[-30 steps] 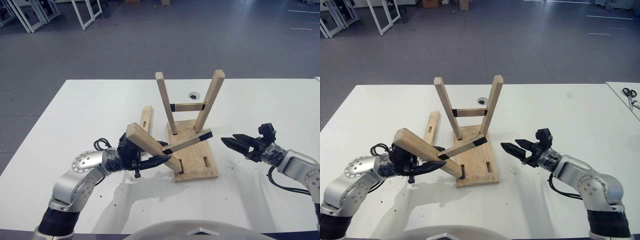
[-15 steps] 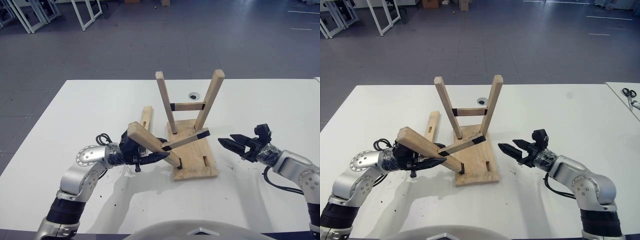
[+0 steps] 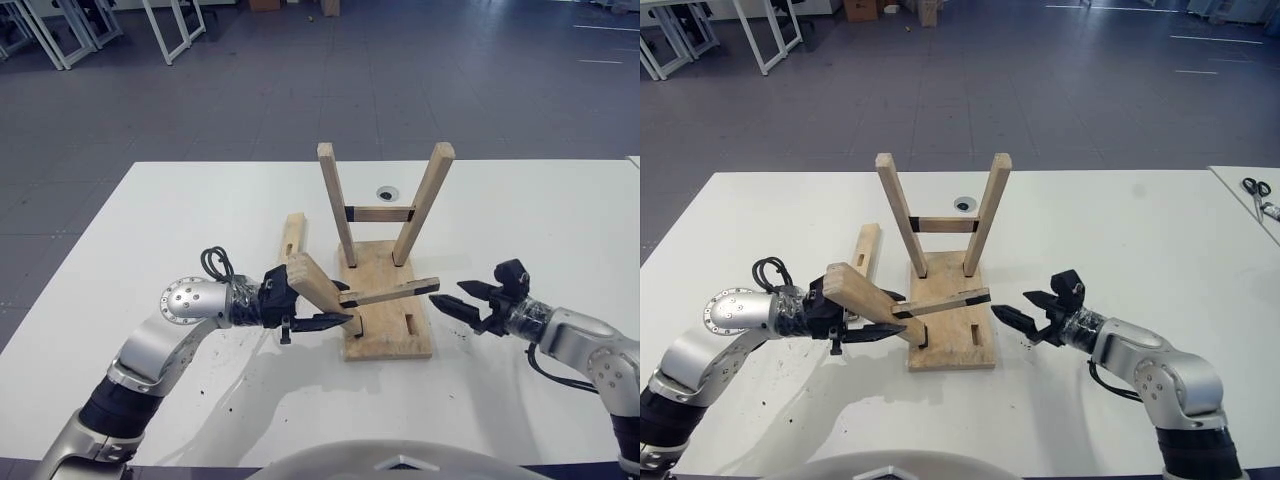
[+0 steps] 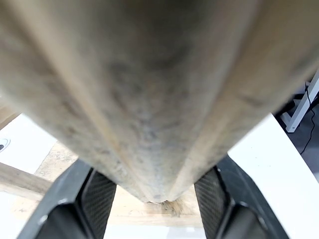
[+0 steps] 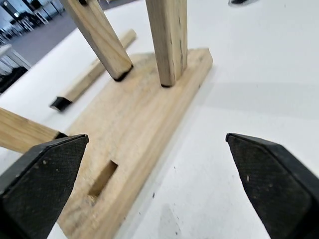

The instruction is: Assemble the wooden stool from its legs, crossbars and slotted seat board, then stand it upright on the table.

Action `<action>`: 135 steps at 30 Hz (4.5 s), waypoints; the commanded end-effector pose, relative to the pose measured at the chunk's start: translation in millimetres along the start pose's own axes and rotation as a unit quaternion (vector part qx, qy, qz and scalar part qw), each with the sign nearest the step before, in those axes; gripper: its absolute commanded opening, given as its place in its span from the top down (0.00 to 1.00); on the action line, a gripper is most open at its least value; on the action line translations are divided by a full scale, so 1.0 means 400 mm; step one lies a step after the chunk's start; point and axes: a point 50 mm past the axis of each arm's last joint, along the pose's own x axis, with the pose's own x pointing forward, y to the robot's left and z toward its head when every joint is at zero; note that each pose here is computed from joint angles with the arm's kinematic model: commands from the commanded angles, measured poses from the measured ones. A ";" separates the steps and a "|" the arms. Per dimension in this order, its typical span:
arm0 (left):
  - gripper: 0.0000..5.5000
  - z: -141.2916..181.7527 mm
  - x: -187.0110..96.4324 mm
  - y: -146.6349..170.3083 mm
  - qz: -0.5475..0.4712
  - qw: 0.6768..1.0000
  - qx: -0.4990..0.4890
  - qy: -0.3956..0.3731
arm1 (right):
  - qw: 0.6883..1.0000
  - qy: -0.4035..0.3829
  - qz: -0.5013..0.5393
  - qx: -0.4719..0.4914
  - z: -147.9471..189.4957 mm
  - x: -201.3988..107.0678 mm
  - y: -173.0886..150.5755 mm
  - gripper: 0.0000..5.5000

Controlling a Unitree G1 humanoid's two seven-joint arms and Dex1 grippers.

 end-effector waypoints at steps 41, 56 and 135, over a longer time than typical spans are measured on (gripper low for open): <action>0.19 -0.118 -0.143 0.046 0.351 0.915 -0.060 0.187 | 0.987 0.013 -0.123 -0.098 -0.049 0.074 0.041 0.07; 0.19 -0.152 0.028 -0.017 0.570 0.770 -0.257 0.124 | 0.984 0.005 -0.162 -0.077 -0.051 0.082 0.051 0.07; 0.54 0.201 -0.110 0.152 0.000 0.919 -0.256 -0.300 | 0.876 -0.207 0.420 0.112 0.541 0.095 0.297 0.61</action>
